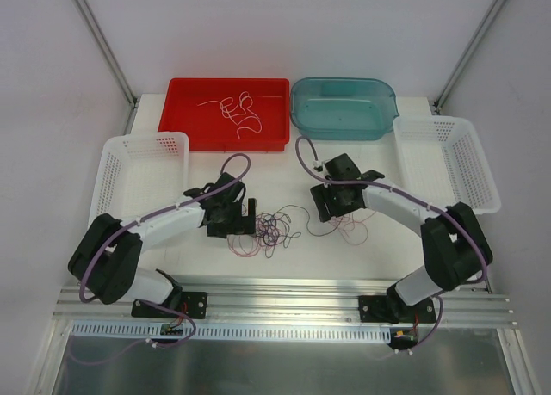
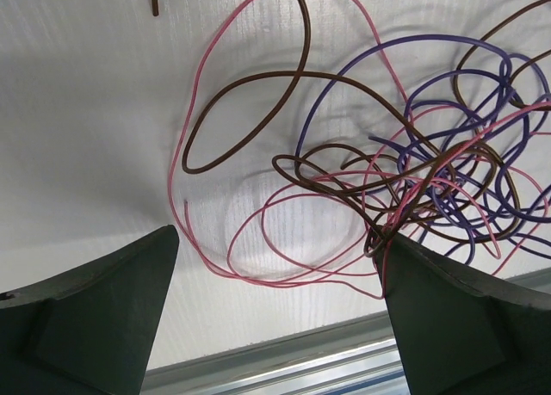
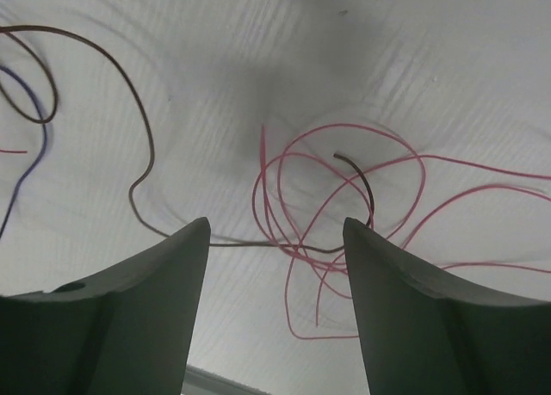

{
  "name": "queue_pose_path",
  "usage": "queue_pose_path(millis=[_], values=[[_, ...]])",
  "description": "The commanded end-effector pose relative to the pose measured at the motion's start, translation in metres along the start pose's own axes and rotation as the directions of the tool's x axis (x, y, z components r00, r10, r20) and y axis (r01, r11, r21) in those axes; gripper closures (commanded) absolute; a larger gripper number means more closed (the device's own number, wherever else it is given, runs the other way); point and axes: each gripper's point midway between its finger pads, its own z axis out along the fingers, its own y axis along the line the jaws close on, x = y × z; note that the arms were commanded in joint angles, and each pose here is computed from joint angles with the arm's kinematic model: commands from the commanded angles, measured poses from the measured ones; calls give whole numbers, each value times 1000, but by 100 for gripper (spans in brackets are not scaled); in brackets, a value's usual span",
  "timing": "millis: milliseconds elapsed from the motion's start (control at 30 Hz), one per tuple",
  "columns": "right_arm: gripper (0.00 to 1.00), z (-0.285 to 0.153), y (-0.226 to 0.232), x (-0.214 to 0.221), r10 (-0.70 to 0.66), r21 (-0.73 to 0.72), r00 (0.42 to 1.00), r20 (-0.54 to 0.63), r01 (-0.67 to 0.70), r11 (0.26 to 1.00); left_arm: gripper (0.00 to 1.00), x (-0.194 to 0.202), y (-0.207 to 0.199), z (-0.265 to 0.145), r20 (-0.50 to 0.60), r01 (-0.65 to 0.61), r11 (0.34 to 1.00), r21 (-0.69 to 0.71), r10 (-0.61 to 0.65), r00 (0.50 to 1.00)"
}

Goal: Untangle the cables

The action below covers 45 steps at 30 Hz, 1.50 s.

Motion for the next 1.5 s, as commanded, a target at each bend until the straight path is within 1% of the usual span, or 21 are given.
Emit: queue_pose_path(millis=[0,167,200,233,267,300,333,400,433,500,567,600,633,700,733,800,833,933,967,1200,1467], values=[[34,13,0,-11,-85,10,996,-6,85,996,2,-5,-1,0,0,-12,1000,-10,12,1000],[40,37,1,1,-103,5,992,-74,103,995,2,-1,5,6,-16,-14,999,-39,14,1000],[45,39,1,2,-103,9,992,-78,104,995,2,2,8,8,-27,-14,999,-47,13,1000],[51,41,-1,2,-89,13,993,-83,91,996,2,1,8,8,-25,-11,999,-47,10,1000],[59,41,-1,1,-91,12,992,-83,92,996,2,4,9,10,-32,-11,999,-50,9,999],[75,40,-2,-1,-94,18,993,-78,95,995,2,5,10,10,-34,-9,999,-53,8,999],[83,38,-8,-2,-94,51,993,-78,98,994,2,5,10,10,-31,-9,998,-54,8,999],[97,29,-17,-11,-98,108,994,-54,103,989,2,7,12,12,-36,-11,998,-55,9,999],[99,24,-21,-10,-99,129,993,-62,107,986,2,8,13,12,-37,-11,998,-60,9,999],[99,7,-29,-23,-110,175,994,-26,113,978,2,10,15,14,-40,-11,998,-66,9,999],[99,-24,-38,-39,-104,204,994,36,95,974,2,12,17,15,-48,-13,997,-71,9,999],[99,-43,-43,-49,-106,230,992,62,89,969,2,12,18,16,-48,-13,997,-73,9,999],[99,-71,-50,-63,-96,250,986,136,59,966,2,14,18,17,-53,-13,997,-74,9,999],[99,-107,-61,-79,-102,294,974,204,39,955,2,16,20,19,-61,-13,997,-82,8,998],[99,-137,-66,-95,-100,307,959,264,14,951,2,16,20,20,-62,-12,997,-82,6,998],[99,-181,-73,-106,-102,331,935,341,-18,943,2,18,20,22,-71,-13,997,-80,7,997],[99,-209,-78,-121,-105,343,908,405,-44,938,2,17,20,22,-71,-11,997,-78,6,997],[99,-257,-84,-133,-109,354,856,505,-90,931,2,16,16,21,-71,-15,998,-64,10,997],[99,-282,-83,-142,-114,346,819,563,-108,932,2,15,15,20,-67,-15,998,-60,11,998],[99,-346,-79,-166,-113,295,680,725,-157,943,2,2,2,11,-27,-23,1000,-10,23,999],[99,-409,-100,-175,-125,316,557,821,-260,912,2,7,5,19,-61,-32,999,-23,31,998]])
